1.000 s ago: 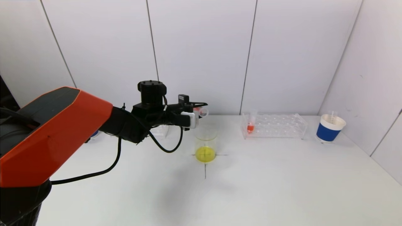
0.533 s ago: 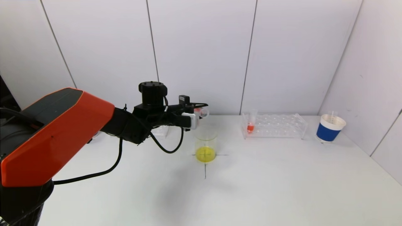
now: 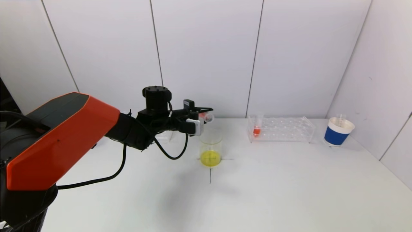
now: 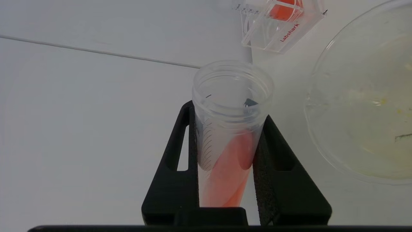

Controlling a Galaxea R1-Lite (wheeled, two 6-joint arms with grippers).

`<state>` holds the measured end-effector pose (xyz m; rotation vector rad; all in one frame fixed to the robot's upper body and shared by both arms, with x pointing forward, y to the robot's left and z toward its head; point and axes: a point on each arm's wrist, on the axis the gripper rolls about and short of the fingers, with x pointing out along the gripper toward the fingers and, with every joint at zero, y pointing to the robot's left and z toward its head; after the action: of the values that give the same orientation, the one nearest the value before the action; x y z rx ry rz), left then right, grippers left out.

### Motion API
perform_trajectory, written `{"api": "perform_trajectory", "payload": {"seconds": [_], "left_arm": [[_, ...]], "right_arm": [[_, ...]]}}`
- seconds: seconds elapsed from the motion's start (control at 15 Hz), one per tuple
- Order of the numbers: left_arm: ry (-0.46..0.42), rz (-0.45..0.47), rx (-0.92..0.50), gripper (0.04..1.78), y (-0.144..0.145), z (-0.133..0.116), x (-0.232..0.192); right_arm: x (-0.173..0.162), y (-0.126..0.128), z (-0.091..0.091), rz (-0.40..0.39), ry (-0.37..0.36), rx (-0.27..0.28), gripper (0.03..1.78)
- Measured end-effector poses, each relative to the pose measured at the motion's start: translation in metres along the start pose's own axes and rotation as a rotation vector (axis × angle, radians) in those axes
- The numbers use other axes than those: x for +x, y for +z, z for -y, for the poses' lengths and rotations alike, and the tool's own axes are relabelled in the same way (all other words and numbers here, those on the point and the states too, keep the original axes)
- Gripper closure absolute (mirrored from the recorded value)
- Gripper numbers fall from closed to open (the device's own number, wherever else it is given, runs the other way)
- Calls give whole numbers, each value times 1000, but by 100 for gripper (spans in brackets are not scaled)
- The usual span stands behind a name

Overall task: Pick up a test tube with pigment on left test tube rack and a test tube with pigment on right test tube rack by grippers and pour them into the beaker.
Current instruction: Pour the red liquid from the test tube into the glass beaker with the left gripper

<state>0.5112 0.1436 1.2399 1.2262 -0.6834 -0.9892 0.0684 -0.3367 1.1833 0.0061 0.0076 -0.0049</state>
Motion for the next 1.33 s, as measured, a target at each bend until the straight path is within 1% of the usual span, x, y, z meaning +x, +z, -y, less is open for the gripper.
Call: {"api": "perform_trajectory", "payload": {"seconds": [0.33,0.8,1.33], "left_arm": [[2,-2,76,133,0,0,0],[36,-4,171,133,-1,-3,1],[29,-28,217,133,-10,4,2]], "right_arm": [[0,0,0,0,0,0,4],[0,0,0,0,0,0,4],[0,0,0,0,0,0,4]]}}
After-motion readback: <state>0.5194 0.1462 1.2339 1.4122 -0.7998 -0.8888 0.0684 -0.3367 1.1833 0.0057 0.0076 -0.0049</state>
